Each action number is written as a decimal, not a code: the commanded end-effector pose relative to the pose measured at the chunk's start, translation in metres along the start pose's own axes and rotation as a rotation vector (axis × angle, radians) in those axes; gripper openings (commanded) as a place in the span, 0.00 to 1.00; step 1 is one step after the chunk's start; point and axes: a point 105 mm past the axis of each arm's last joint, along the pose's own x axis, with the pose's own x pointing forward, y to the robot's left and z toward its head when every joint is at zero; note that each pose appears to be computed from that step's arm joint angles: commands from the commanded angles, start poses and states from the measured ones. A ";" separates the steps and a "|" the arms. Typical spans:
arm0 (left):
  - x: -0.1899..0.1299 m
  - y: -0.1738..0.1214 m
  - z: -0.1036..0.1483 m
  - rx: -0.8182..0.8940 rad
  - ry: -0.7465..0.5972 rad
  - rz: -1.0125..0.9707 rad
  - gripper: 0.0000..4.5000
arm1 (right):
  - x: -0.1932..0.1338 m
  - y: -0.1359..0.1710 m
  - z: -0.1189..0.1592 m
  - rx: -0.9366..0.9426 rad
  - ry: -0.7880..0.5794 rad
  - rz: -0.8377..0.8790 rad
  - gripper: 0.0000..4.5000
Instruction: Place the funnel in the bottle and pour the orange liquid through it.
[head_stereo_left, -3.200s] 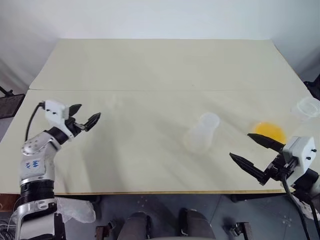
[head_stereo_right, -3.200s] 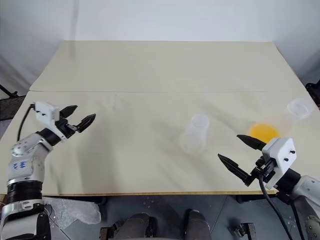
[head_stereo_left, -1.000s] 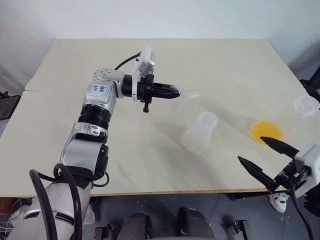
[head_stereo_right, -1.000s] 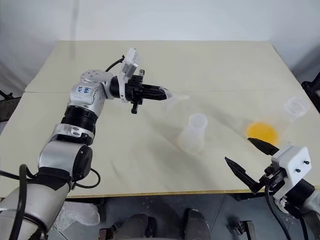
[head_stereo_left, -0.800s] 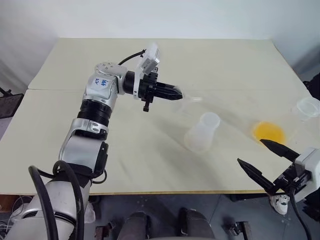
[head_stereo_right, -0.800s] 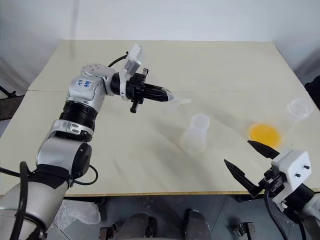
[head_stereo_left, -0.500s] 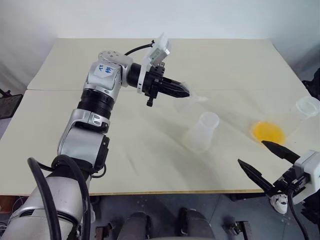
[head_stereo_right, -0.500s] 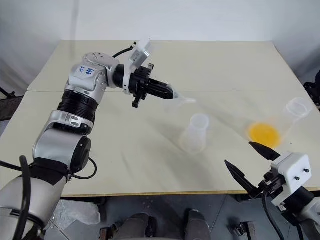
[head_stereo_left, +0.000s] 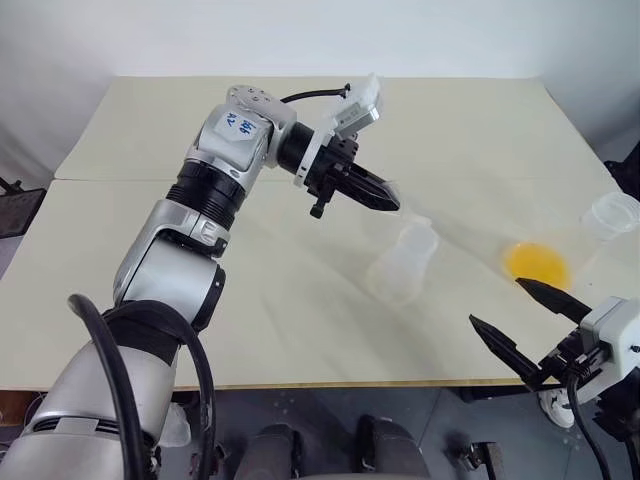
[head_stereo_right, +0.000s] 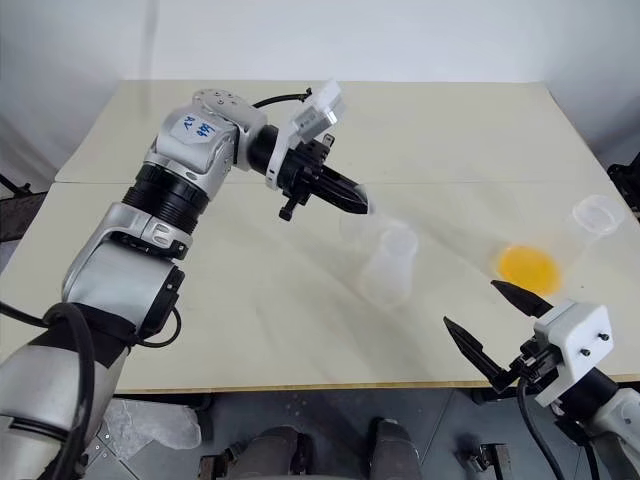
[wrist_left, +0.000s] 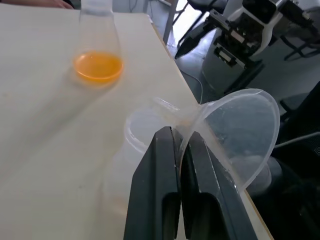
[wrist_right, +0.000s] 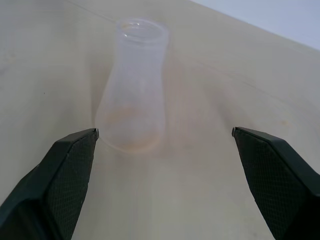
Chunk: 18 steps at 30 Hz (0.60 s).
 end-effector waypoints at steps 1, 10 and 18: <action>-0.001 -0.018 0.017 0.084 0.039 -0.133 0.01 | 0.003 0.000 0.008 -0.038 -0.038 0.025 1.00; 0.009 -0.016 0.019 0.121 0.142 -0.157 0.01 | 0.013 -0.005 0.012 -0.057 -0.071 0.037 1.00; 0.017 -0.012 0.023 0.152 0.180 -0.160 0.01 | 0.015 -0.002 0.011 -0.051 -0.075 0.031 1.00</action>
